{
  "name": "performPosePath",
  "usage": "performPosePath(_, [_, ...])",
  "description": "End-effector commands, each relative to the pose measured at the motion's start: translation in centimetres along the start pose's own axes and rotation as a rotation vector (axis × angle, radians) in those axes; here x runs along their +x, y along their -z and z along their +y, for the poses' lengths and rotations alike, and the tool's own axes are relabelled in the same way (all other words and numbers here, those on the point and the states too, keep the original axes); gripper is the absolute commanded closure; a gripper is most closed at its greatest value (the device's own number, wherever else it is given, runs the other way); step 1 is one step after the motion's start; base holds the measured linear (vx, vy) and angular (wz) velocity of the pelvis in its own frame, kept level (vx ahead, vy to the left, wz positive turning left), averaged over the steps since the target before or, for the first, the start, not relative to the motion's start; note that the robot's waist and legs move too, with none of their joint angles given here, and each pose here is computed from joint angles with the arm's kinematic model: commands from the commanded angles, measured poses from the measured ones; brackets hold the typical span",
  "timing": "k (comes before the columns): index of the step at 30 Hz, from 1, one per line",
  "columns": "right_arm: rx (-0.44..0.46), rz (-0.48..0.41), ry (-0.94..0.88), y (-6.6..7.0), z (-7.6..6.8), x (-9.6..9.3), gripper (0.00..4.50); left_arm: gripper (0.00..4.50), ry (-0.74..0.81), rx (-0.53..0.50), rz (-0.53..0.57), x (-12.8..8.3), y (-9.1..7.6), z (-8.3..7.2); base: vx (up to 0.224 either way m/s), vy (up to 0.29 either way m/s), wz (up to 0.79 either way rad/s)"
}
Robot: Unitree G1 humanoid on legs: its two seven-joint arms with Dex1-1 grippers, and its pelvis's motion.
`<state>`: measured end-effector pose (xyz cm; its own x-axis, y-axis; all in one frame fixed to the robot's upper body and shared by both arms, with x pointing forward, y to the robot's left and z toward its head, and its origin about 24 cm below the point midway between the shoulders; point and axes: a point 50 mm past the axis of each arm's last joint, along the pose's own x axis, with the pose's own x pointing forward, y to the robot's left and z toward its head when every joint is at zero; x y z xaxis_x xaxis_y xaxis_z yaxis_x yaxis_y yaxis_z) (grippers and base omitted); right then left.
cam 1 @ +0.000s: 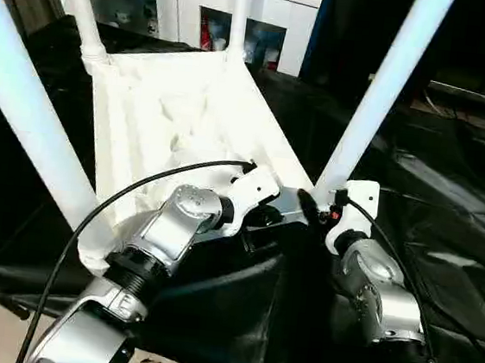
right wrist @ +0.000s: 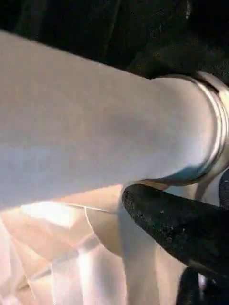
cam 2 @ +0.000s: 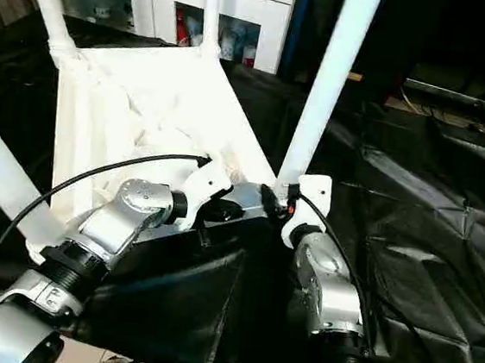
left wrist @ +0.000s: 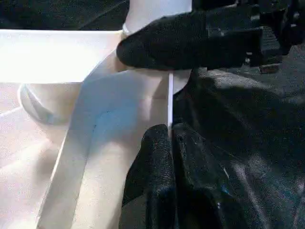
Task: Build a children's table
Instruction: Rotate leg to tighten
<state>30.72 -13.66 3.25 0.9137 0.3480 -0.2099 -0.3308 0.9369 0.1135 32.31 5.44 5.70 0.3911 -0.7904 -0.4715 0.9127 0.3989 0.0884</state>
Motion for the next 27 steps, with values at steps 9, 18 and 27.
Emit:
performPosePath(9, [-0.196,0.085,-0.578,-1.0,0.0,-3.0,0.71,4.50,0.302,0.099,0.096,-4.1,3.1,-0.5,0.022,-0.018,0.03])
performPosePath(18, [-0.235,0.112,-0.669,-1.6,-1.1,-4.1,0.69,4.06,0.232,0.127,0.089,-5.4,3.5,0.7,0.018,-0.013,0.02])
performPosePath(27, [-0.224,0.110,-0.705,-1.3,-0.4,-4.1,0.69,3.76,0.222,0.132,0.137,-5.4,4.8,0.8,0.000,0.000,0.00])
